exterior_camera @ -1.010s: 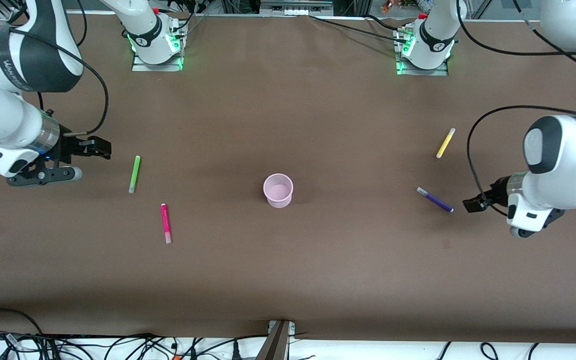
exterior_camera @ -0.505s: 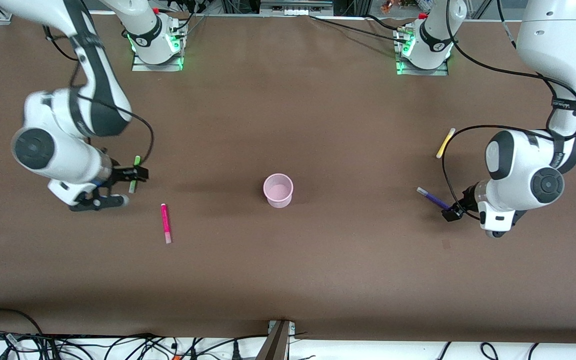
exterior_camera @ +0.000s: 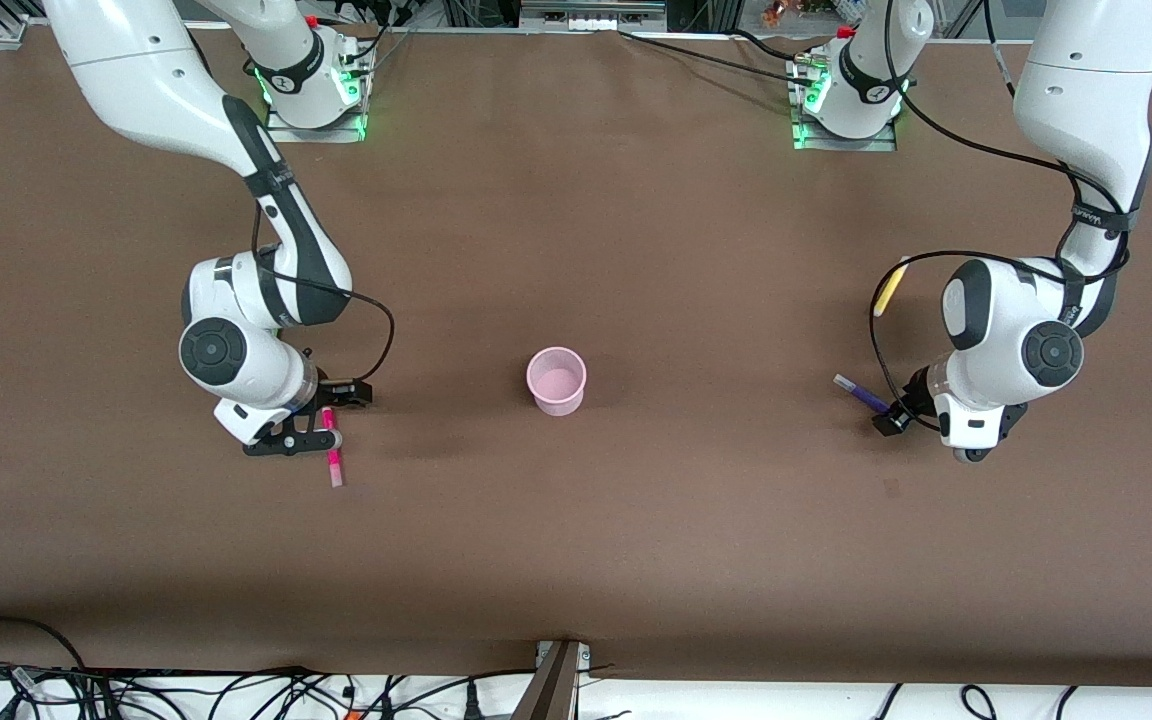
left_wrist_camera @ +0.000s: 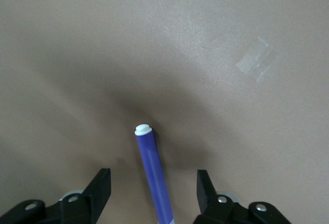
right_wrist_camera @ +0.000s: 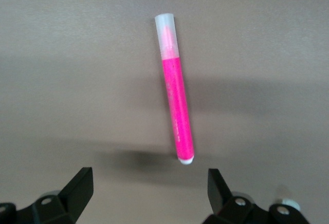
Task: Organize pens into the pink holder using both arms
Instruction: 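Grasp the pink marker with the right gripper while the left gripper grasps the blue pen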
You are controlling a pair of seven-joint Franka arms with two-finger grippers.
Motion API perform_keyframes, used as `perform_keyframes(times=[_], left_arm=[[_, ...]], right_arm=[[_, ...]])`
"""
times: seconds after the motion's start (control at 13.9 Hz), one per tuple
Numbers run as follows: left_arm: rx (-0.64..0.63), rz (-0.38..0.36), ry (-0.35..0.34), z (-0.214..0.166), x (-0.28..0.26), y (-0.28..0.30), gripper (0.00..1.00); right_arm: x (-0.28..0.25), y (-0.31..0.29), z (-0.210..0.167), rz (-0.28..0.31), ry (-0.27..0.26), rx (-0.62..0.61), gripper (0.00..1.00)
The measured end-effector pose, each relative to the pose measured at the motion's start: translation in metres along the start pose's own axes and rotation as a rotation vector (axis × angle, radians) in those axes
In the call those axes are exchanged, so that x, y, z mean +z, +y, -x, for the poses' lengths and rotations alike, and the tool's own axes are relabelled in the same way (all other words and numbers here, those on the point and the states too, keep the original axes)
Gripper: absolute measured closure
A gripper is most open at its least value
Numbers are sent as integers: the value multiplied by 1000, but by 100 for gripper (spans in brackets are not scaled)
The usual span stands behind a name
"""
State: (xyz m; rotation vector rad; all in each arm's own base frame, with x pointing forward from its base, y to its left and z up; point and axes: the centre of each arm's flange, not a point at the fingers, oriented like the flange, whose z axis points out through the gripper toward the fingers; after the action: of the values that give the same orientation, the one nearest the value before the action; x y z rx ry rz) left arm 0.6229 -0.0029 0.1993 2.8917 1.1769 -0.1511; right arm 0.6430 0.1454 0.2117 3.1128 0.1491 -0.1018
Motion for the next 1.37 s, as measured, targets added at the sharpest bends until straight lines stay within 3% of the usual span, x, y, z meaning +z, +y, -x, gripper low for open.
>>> perform_keyframes(times=[0.36,0.43,0.58,0.87,1.01,1.15,1.23,1.37], left_arm=[[-2,0,2,-1,23,-1,30],[-3,0,1,0,26,-1,30],[-1,-1,1,1,29,0,35],[10,8,9,3,27,6,80],[19,8,10,7,27,9,82],[35,17,21,17,20,25,82],[23,30,32,23,8,36,82],[-31,57,39,42,-32,66,82]], right_arm=[[15,35,-4,2,-4,6,10],[16,41,-4,2,-5,8,17],[20,41,-5,0,0,5,20],[31,32,-9,-19,26,3,24],[36,31,-9,-19,25,-12,28],[34,33,-10,-18,29,-32,41],[33,34,-11,-18,31,-44,41],[32,35,-11,-17,34,-49,58]])
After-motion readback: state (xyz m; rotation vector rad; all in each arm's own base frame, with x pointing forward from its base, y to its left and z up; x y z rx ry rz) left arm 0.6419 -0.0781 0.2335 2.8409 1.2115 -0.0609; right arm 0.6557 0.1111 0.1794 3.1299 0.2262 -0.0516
